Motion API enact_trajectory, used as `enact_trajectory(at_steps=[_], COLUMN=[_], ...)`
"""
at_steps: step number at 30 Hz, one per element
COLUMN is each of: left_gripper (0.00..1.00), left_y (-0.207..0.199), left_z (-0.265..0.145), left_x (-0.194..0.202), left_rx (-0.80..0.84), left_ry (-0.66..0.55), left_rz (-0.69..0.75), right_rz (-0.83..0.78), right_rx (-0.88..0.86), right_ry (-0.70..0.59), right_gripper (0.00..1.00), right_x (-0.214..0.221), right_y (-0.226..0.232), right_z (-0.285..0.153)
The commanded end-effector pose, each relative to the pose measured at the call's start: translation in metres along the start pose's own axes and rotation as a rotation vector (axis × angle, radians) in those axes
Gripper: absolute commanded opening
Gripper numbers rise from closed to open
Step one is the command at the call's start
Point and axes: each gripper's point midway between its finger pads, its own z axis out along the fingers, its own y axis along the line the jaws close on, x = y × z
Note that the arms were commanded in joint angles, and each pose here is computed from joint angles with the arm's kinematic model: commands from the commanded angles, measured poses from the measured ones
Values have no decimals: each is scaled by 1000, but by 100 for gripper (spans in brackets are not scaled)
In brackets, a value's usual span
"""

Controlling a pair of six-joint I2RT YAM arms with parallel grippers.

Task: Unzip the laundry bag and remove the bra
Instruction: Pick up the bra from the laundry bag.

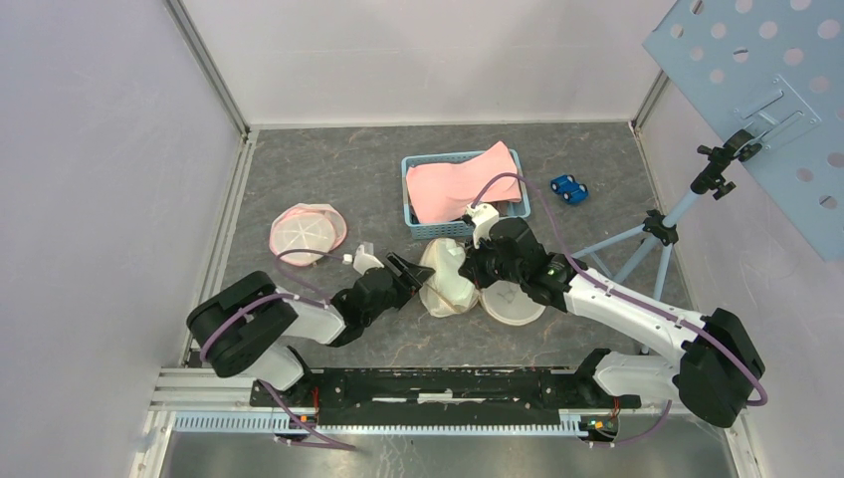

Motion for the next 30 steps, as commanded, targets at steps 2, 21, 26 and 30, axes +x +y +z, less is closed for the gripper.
enact_trajectory(at_steps=[2,21,26,30], left_gripper=[77,80,80,80], left_y=[-32,23,30,35], left_z=[6,16,14,13], left_x=[-2,2,2,3], left_rx=[127,-247,-275,-291], left_ry=[-2,43,43,44], left_rz=[-70,96,95,97], right_rz=[-16,-51,-68,-89], right_rx=[-6,19,60,91], right_ry=[-65,-162,-218,-262], right_gripper=[0,0,0,0], right_x=[-26,-84,-109,-131], right_y=[5,9,5,4], right_z=[-3,-33,-52,-70])
